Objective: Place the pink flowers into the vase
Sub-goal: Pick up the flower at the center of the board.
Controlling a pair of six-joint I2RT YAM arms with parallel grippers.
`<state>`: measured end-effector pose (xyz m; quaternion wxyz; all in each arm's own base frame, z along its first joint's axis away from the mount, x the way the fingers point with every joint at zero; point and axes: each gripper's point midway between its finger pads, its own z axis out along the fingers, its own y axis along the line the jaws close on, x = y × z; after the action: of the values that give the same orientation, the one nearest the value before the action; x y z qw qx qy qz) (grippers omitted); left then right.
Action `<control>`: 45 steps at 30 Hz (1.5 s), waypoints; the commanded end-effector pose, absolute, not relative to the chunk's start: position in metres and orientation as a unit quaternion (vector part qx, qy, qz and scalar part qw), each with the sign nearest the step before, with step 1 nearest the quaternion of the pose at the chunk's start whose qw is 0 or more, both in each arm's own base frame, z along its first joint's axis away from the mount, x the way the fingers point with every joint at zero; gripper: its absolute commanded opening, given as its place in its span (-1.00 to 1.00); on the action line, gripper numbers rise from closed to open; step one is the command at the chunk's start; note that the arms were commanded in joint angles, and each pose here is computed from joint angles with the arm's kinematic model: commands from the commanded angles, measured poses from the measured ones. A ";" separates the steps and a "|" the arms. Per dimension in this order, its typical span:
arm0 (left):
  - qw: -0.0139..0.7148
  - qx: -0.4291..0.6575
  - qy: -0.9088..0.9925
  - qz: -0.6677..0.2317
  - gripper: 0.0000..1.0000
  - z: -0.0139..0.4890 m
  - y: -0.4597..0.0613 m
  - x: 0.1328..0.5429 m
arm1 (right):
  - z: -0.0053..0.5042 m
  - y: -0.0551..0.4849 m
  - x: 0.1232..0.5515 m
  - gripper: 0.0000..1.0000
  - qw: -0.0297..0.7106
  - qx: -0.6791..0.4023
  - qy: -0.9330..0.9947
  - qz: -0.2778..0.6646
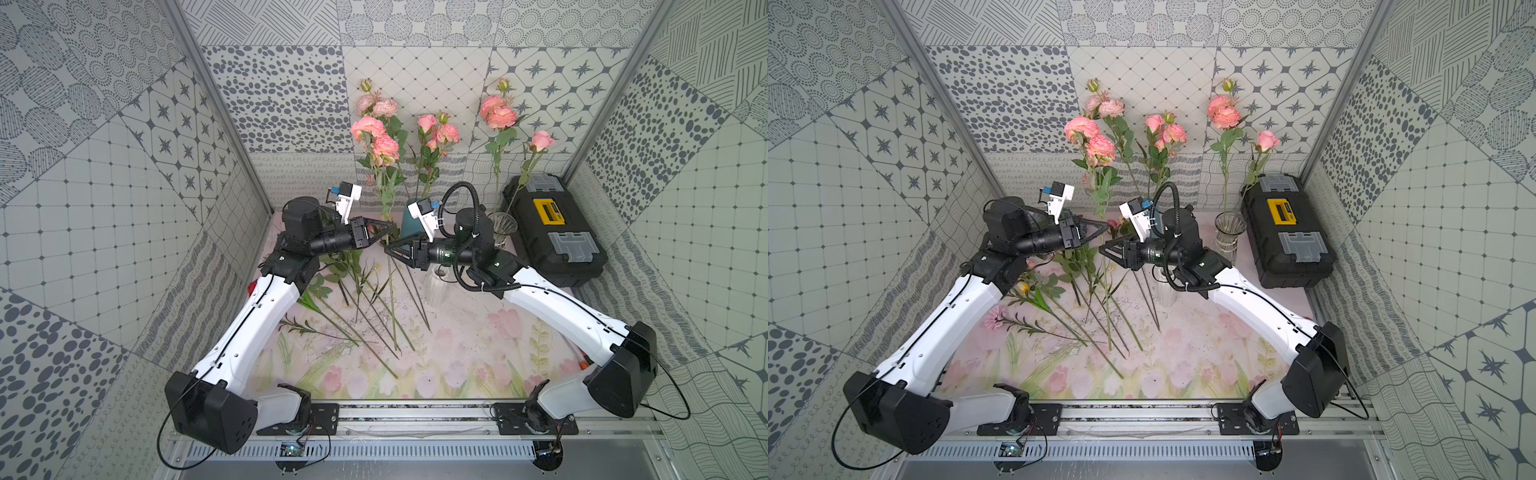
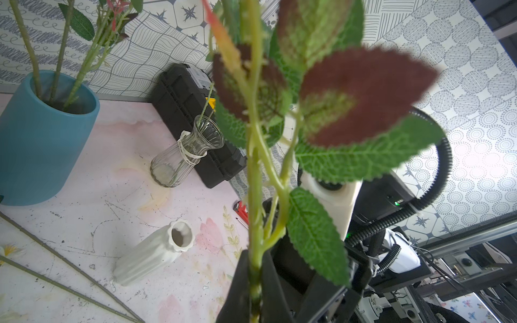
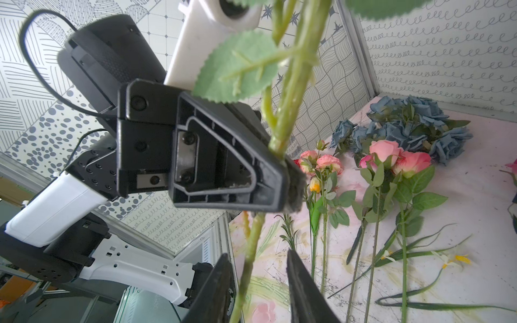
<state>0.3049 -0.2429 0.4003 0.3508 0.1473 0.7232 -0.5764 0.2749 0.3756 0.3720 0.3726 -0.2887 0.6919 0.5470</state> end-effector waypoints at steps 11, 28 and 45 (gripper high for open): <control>0.368 0.182 0.694 -0.592 -1.00 0.419 -0.243 0.298 | 0.374 0.385 0.272 -0.87 0.365 -0.296 0.674 0.570; 0.367 0.118 0.778 -0.497 0.08 0.370 -0.225 0.321 | 0.366 0.378 0.292 -1.00 0.399 -0.266 0.703 0.525; 0.361 0.036 0.892 -0.268 0.16 0.306 -0.154 0.322 | 0.335 0.370 0.321 -1.00 0.435 -0.232 0.744 0.450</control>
<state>0.3237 -0.1994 0.3327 0.3544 0.0646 0.8432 -0.3991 0.3164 0.3696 0.3327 0.4086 -0.2287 0.7506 0.4661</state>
